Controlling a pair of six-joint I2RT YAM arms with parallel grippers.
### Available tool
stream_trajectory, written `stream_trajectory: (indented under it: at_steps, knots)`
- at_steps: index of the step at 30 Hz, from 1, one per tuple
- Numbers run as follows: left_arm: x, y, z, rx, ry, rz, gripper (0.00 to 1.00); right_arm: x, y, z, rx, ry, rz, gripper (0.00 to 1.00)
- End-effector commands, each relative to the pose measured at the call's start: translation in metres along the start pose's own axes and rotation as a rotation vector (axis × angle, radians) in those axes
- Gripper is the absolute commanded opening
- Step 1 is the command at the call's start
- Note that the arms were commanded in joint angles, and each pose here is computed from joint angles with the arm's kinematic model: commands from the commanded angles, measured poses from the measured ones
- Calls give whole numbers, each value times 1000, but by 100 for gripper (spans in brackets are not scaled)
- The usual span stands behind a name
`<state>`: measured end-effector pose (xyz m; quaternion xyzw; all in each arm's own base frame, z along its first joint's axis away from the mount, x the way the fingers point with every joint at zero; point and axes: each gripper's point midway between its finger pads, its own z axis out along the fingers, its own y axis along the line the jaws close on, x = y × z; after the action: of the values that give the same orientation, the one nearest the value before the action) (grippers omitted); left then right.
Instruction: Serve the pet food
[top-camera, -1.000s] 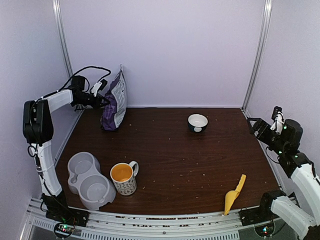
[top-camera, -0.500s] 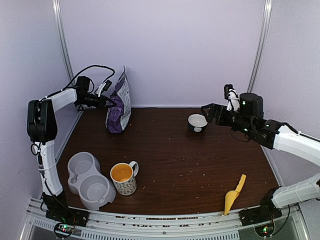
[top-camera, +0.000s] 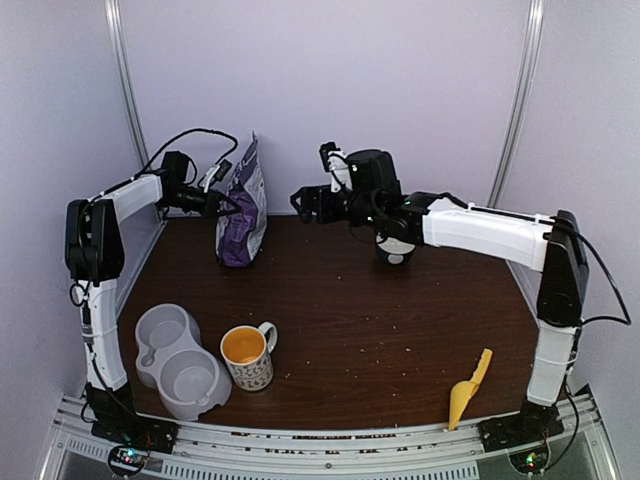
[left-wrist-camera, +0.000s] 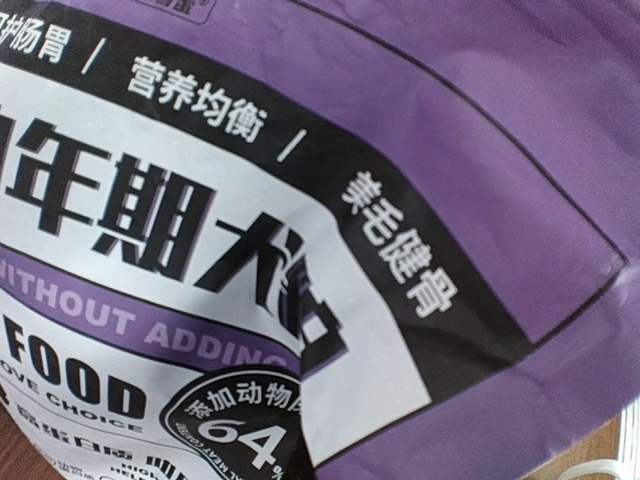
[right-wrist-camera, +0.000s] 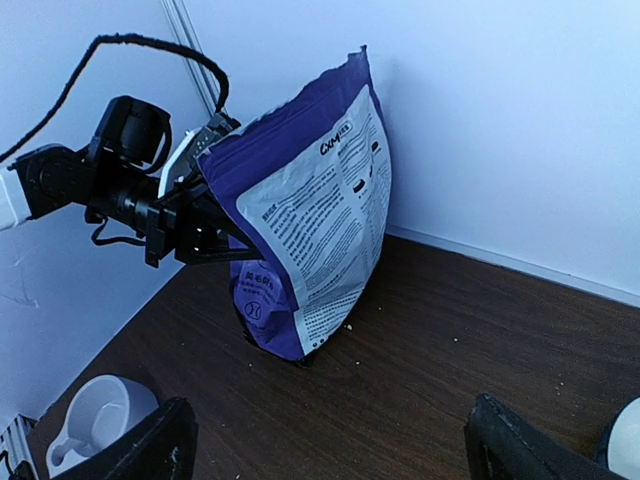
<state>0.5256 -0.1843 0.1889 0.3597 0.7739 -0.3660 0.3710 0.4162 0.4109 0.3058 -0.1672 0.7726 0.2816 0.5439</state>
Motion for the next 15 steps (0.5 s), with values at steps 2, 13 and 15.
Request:
stream_trajectory:
  at_steps: [2, 13, 15]
  knots:
    - [-16, -29, 9, 144, -45, 44, 0, 17, 17, 36, -53, 65, -61, 94]
    - [-13, -32, 9, 158, -24, 42, 0, 37, 36, 83, -103, 107, -103, 88]
    - [-12, -24, 5, 94, 7, 52, 9, 39, 37, 82, -105, 111, -91, 88]
